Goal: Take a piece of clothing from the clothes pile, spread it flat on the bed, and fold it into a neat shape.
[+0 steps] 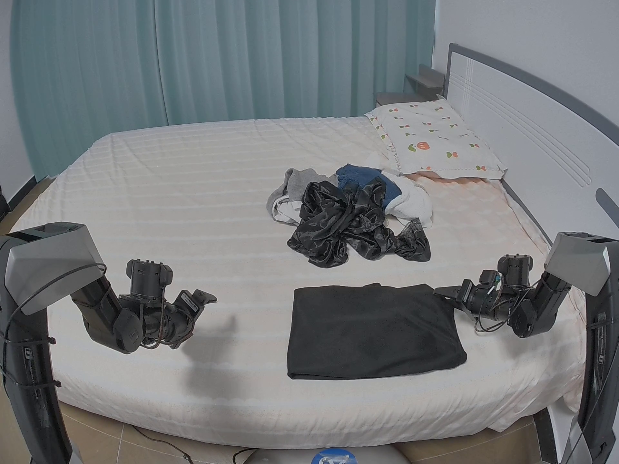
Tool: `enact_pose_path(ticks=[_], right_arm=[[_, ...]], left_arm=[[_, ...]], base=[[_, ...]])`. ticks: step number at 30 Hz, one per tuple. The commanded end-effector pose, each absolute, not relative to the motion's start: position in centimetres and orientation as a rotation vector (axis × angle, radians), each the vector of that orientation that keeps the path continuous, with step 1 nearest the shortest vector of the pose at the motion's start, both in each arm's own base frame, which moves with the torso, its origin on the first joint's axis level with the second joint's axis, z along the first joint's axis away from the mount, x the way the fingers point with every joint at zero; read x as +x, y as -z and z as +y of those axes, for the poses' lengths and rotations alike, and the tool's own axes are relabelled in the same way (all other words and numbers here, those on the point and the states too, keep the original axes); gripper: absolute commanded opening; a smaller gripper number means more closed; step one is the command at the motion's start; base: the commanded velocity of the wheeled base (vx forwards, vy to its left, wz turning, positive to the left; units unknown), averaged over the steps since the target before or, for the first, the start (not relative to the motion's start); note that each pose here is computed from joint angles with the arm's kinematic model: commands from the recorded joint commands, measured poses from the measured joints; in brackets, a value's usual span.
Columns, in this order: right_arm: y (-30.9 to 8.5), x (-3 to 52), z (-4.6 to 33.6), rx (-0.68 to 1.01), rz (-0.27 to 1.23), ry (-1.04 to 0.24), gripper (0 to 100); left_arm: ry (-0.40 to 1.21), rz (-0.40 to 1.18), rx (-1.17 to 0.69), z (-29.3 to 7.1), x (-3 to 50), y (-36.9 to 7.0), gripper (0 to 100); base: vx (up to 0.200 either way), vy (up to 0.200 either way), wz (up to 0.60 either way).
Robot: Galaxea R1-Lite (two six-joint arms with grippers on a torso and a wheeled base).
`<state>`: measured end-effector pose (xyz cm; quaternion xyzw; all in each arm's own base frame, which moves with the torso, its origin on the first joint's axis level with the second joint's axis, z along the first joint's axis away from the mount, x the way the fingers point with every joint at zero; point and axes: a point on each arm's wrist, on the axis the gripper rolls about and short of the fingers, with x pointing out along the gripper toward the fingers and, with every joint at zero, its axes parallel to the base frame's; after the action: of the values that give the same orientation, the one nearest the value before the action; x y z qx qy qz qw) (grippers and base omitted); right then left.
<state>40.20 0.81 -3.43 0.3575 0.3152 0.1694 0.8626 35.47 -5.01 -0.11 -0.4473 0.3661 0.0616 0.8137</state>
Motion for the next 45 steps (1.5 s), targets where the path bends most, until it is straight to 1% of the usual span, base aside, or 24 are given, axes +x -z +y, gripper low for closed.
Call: enact_pose_path(ticks=[1,16,17,21,27,28,32,37,39,42,44,45], right_arm=[[3.4,40.1,0.8,0.751,0.661,-0.355,0],[2.7,40.1,0.3,0.749,0.634,-0.35,0],[2.7,40.1,0.2,0.749,0.633,-0.348,100],[2.8,40.1,0.2,0.744,0.63,-0.33,100],[2.2,40.3,-0.1,0.734,0.582,-0.327,100],[1.0,40.6,-0.1,0.717,0.535,-0.318,100],[-1.0,41.9,0.3,0.684,0.433,-0.277,100],[-1.6,42.0,-0.3,0.677,0.399,-0.224,100],[-2.8,41.1,-1.2,0.672,0.372,-0.173,100],[-5.2,39.2,-2.2,0.67,0.342,-0.146,100],[-5.2,39.2,-2.2,0.67,0.342,-0.146,100],[-8.2,36.0,-2.2,0.656,0.313,-0.149,100]], left_arm=[[-0.132,0.782,-0.955,-5.0,35.5,0.1,100],[-0.132,0.782,-0.954,-5.1,35.5,0.2,100],[-0.133,0.781,-0.955,-5.0,35.5,0.2,100],[-0.132,0.782,-0.955,-5.0,35.5,0.2,100],[-0.132,0.78,-0.957,-5.0,35.5,0.1,100],[-0.132,0.782,-0.957,-5.0,35.5,0.1,100],[-0.135,0.778,-0.964,-4.9,35.4,-0.1,100],[-0.133,0.771,-0.965,-4.8,35.3,-0.3,100],[-0.119,0.729,-0.964,-4.7,35.2,-1.7,100],[-0.074,0.642,-0.974,-4.6,34.7,-4.6,100],[-0.074,0.642,-0.974,-4.6,34.7,-4.6,100],[-0.02,0.526,-0.956,-4.5,33.9,-8.1,100]], base=[[0.0,0.0,0.0],[0.0,0.0,0.0],[0.0,0.0,0.0],[0.0,0.0,0.0],[0.0,0.0,0.0],[0.0,0.0,0.0],[0.0,0.0,0.0],[0.0,0.0,0.0],[0.0,0.0,0.0],[0.0,0.0,0.0],[0.0,0.0,0.0],[0.0,0.0,0.0]])
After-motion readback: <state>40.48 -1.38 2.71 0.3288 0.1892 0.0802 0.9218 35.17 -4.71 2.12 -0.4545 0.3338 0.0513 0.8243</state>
